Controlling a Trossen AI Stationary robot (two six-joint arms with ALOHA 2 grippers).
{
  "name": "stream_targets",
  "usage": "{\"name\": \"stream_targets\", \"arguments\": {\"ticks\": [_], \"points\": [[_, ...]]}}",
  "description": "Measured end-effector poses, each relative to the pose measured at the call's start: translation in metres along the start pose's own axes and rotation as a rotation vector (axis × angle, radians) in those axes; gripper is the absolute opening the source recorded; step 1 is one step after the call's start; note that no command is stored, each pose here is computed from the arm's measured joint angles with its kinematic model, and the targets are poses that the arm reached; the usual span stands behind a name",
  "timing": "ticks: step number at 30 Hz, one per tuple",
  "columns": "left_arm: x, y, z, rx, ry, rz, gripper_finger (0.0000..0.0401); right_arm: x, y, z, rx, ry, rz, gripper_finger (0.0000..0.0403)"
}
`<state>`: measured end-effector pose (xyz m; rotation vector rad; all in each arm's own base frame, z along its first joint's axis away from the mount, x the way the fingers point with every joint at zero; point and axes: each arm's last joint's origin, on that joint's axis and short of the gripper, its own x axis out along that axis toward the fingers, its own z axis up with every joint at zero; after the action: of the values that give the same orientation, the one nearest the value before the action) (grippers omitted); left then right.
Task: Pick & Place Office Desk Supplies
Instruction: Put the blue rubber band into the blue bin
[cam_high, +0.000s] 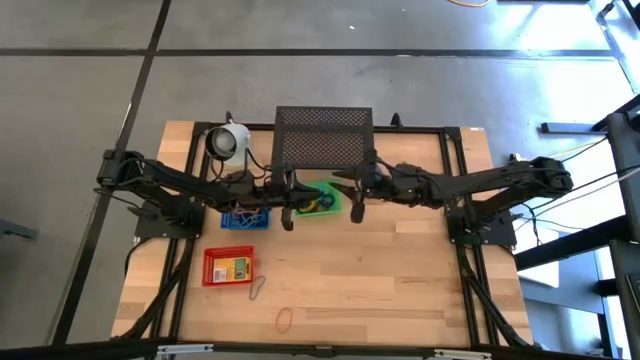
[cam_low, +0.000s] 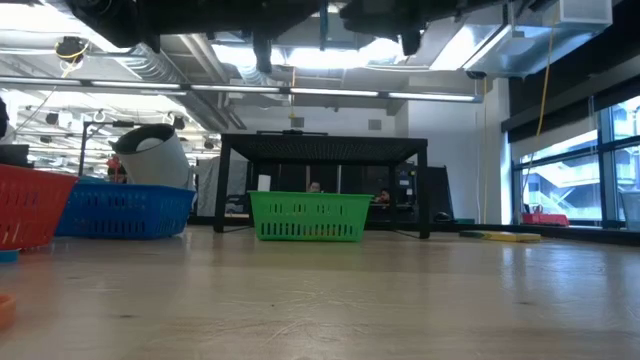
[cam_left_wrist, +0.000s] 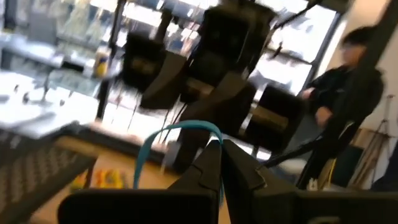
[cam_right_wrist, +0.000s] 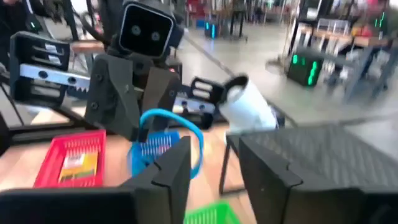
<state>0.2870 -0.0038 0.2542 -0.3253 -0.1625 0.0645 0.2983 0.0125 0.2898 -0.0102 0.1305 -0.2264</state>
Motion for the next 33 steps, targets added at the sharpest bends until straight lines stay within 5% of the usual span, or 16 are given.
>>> {"name": "stream_targets", "arguments": {"ticks": [10,15,25,33], "points": [[-0.027,0.006,0.001,-0.096,0.278,0.212,0.0002,-0.037,-0.007,-0.004,0.166,0.264,0.073,0.0170],[-0.059,0.011,0.005,-0.191,0.423,0.418,0.0004,-0.041,-0.002,-0.011,0.237,0.347,0.077,0.0163],[-0.131,0.018,0.002,-0.444,0.742,0.776,0.0004,-0.044,0.003,-0.012,0.267,0.331,-0.037,0.0155],[-0.156,0.015,-0.010,-0.562,0.985,0.945,0.0005,-0.046,0.008,-0.013,0.255,0.330,-0.037,0.0155]]}}
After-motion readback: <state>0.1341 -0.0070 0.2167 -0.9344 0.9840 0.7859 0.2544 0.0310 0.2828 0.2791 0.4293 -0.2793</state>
